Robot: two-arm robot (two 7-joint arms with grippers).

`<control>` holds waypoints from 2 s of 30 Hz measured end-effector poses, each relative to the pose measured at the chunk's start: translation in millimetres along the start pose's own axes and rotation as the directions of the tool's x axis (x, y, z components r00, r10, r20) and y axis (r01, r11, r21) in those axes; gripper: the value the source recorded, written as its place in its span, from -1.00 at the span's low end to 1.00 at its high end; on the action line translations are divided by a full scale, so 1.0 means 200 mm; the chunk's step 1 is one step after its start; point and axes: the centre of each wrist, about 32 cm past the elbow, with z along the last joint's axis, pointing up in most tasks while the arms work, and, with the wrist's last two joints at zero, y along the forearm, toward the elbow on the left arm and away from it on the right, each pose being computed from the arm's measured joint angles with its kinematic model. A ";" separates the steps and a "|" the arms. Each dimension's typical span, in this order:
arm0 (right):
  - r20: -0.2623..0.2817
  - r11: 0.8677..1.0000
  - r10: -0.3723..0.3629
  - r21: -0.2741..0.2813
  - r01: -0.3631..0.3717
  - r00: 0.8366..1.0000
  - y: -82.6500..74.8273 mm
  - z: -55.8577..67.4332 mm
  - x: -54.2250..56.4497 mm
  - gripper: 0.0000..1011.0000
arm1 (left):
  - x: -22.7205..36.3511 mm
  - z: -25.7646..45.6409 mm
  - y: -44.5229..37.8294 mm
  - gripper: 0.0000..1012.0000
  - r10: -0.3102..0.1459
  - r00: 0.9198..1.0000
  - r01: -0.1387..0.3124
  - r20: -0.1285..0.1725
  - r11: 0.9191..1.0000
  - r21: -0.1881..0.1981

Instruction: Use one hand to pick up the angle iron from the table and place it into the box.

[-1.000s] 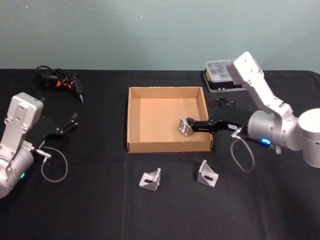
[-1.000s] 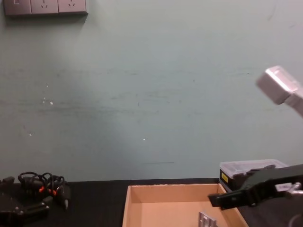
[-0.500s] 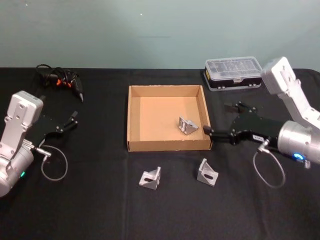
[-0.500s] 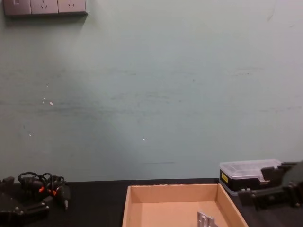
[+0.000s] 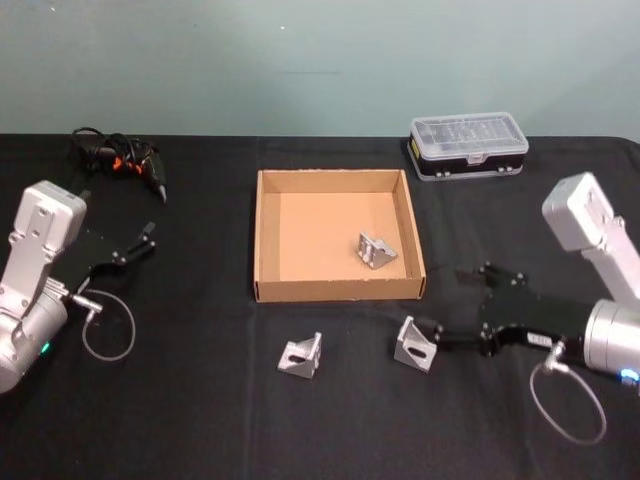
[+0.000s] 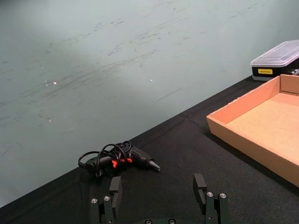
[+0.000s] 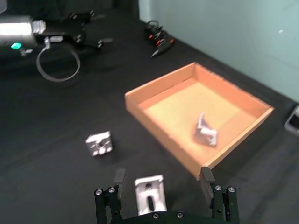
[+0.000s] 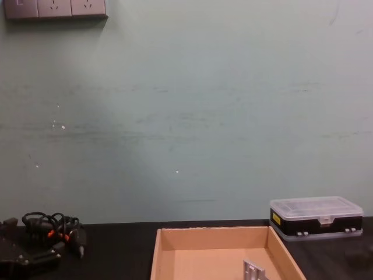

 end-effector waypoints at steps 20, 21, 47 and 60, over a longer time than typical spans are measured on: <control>-0.019 0.994 0.062 -0.087 -0.064 0.998 0.08 -0.16 -0.05 0.98 | 0.000 0.000 0.000 0.98 0.000 1.000 0.000 0.000 1.000 0.000; -0.020 0.994 0.062 -0.087 -0.064 0.998 0.08 -0.16 -0.05 0.98 | 0.000 0.000 0.000 0.98 0.000 1.000 0.000 0.000 1.000 0.000; -0.009 0.992 0.070 -0.103 -0.070 0.998 0.25 -0.14 0.01 0.98 | 0.000 0.000 0.000 0.98 0.000 1.000 0.000 0.000 1.000 0.000; -0.004 0.991 0.076 -0.112 -0.076 0.997 0.30 -0.13 0.01 0.98 | 0.000 0.000 0.000 0.98 0.000 1.000 0.000 0.000 1.000 0.000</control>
